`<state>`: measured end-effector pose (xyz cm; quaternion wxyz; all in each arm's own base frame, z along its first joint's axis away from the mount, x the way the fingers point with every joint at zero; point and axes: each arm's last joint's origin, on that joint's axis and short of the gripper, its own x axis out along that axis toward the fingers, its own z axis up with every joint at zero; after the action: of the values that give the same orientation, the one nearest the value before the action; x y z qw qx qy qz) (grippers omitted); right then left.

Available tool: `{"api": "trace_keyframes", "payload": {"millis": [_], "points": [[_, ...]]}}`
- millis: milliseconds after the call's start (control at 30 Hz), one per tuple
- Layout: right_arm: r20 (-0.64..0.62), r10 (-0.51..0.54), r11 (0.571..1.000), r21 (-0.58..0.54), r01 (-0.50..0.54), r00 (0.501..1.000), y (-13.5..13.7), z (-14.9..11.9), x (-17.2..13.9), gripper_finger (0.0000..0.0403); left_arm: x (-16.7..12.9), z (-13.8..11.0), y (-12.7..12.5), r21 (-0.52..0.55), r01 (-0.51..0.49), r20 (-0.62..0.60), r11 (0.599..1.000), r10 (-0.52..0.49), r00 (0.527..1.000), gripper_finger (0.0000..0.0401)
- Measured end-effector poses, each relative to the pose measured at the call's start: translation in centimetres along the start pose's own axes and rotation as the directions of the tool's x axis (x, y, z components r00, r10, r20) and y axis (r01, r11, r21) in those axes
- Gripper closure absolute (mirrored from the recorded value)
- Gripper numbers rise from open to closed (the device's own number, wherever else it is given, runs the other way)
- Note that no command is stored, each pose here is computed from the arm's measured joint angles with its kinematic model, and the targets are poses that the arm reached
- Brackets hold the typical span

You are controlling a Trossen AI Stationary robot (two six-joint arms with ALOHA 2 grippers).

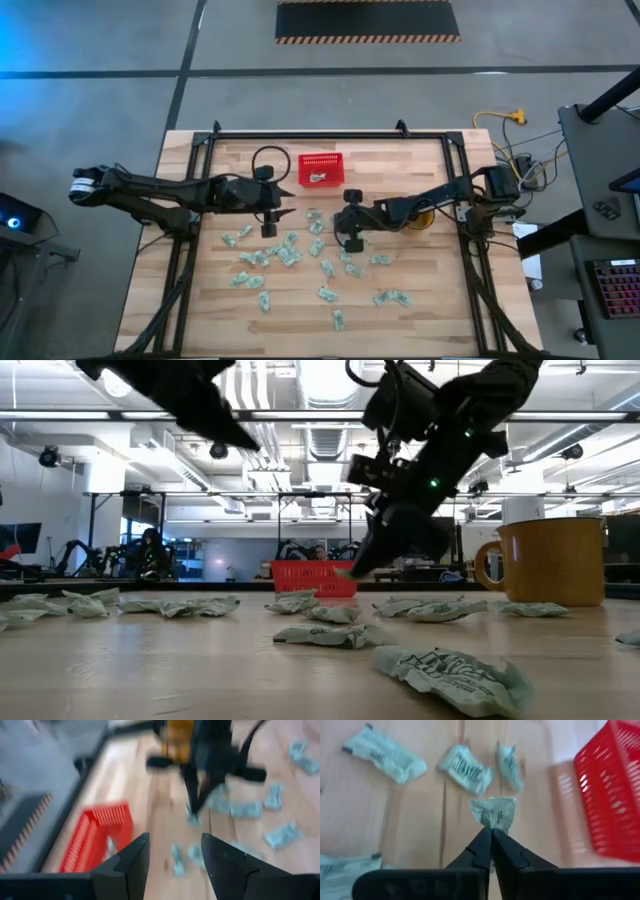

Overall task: Pick and place Stevia / Truvia into bins
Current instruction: Put the white stevia packet into the red bin

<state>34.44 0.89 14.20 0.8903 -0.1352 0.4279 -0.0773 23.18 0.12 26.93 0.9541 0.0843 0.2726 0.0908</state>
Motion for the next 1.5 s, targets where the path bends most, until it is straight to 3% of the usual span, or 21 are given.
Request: {"api": "trace_keyframes", "payload": {"millis": [200,500,567,767,900,1033,1233,1367,1500], "points": [[0.018,-0.197,0.978,-0.067,0.198,0.980,-1.7,1.7,-0.3,0.0394,0.5,-2.6,-1.0,-0.096,0.023,-0.142,0.995,-0.036,0.989,0.0239],[0.019,-0.310,0.951,0.003,0.310,0.951,-8.0,2.9,0.0,0.0394,1.0,-5.6,-1.8,-0.142,0.023,-0.227,0.990,-0.056,0.972,0.0239],[0.020,-0.300,0.953,0.047,0.299,0.954,-9.7,2.8,0.2,0.0394,1.0,-5.5,-1.8,-0.145,0.023,-0.225,0.989,-0.056,0.973,0.0239],[0.075,-0.154,0.967,0.218,0.135,0.985,-13.5,1.9,0.5,0.0394,1.0,-5.4,-1.8,-0.143,0.024,-0.220,0.989,-0.056,0.974,0.0239],[0.058,-0.156,0.958,0.251,0.137,0.986,-14.6,1.3,0.6,0.0387,1.0,-5.4,-1.8,-0.142,0.024,-0.221,0.990,-0.056,0.974,0.0239],[0.041,-0.152,0.955,0.263,0.136,0.988,-14.8,1.0,0.6,0.0351,1.0,-5.4,-1.8,-0.141,0.025,-0.220,0.990,-0.056,0.974,0.0239],[0.030,-0.141,0.959,0.254,0.129,0.990,-14.7,1.4,0.3,0.0285,1.2,-5.0,-1.8,-0.155,0.029,-0.158,0.987,-0.053,0.986,0.0239],[0.012,-0.066,0.986,0.151,0.063,0.998,-13.3,2.1,-0.9,0.0263,2.3,-5.7,-2.2,-0.139,0.039,-0.115,0.989,-0.055,0.992,0.0239],[-0.010,0.029,0.999,0.027,-0.029,1.000,-10.5,2.8,-2.6,0.0257,4.3,-7.0,-2.9,-0.058,0.061,-0.108,0.996,-0.067,0.992,0.0239]]}}
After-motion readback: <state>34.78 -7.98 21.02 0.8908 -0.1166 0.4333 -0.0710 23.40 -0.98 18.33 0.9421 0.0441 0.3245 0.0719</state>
